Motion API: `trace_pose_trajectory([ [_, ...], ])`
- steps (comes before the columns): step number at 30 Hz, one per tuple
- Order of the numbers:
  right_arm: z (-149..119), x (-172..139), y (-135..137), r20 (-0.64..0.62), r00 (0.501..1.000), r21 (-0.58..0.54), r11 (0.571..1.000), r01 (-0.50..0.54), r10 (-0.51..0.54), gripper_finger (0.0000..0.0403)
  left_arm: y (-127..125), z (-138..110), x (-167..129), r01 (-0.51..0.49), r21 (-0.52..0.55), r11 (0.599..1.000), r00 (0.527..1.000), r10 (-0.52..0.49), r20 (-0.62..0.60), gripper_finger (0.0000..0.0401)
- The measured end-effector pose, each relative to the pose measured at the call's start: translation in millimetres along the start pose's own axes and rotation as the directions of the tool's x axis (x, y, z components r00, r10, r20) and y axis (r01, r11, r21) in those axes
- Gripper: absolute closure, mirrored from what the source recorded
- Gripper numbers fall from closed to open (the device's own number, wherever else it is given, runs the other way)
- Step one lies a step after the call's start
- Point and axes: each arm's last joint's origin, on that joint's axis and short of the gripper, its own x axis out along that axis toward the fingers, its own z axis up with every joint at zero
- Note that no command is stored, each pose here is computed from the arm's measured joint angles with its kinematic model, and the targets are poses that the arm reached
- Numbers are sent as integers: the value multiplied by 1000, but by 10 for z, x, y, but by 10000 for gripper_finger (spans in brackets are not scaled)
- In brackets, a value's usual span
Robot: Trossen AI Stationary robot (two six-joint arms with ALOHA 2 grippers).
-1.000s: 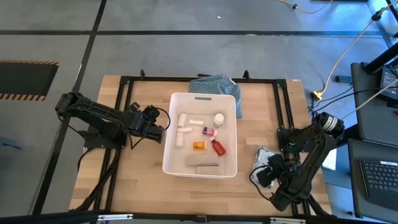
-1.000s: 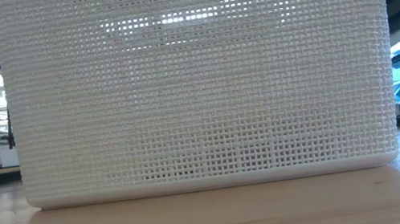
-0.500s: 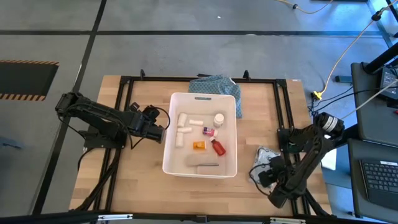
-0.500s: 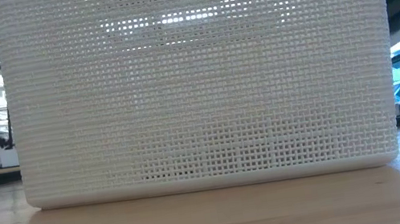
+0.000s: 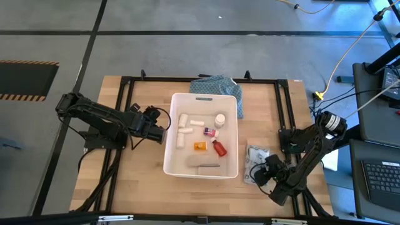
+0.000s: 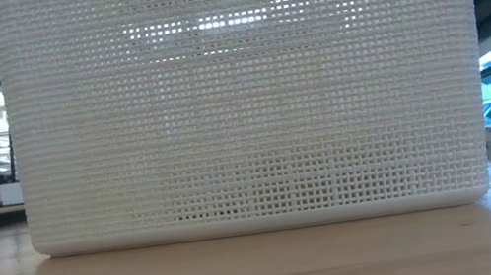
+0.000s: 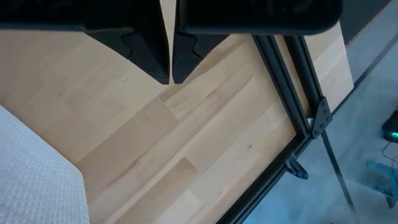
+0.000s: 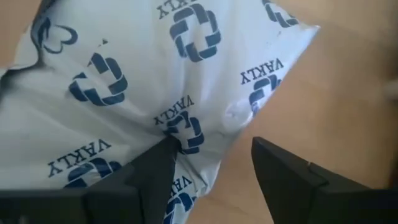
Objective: Pick & place medical supplies in basket/bin
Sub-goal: Put the light blue mailer bag into the white bin
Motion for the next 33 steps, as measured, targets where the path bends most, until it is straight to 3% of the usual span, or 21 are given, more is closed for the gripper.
trace_pose_trajectory([
  [5, 8, 91, -29, 51, 997, -2, 998, -59, 59, 187, 0, -1, 0, 1, 0, 1000, 1000, -1, -2, 389],
  [14, -6, 329, -53, 162, 946, 24, 957, -289, 281, 186, -4, -7, 0, 13, -1, 1000, 1000, -13, -23, 388],
  [25, -50, 279, -91, 177, 902, 20, 915, -403, 393, 188, -6, -6, 0, 15, -24, 1000, 1000, -15, -23, 393],
  [33, -38, 200, -84, 165, 883, 53, 890, -454, 441, 218, -8, -5, 0, 16, -27, 1000, 1000, -17, -23, 389],
])
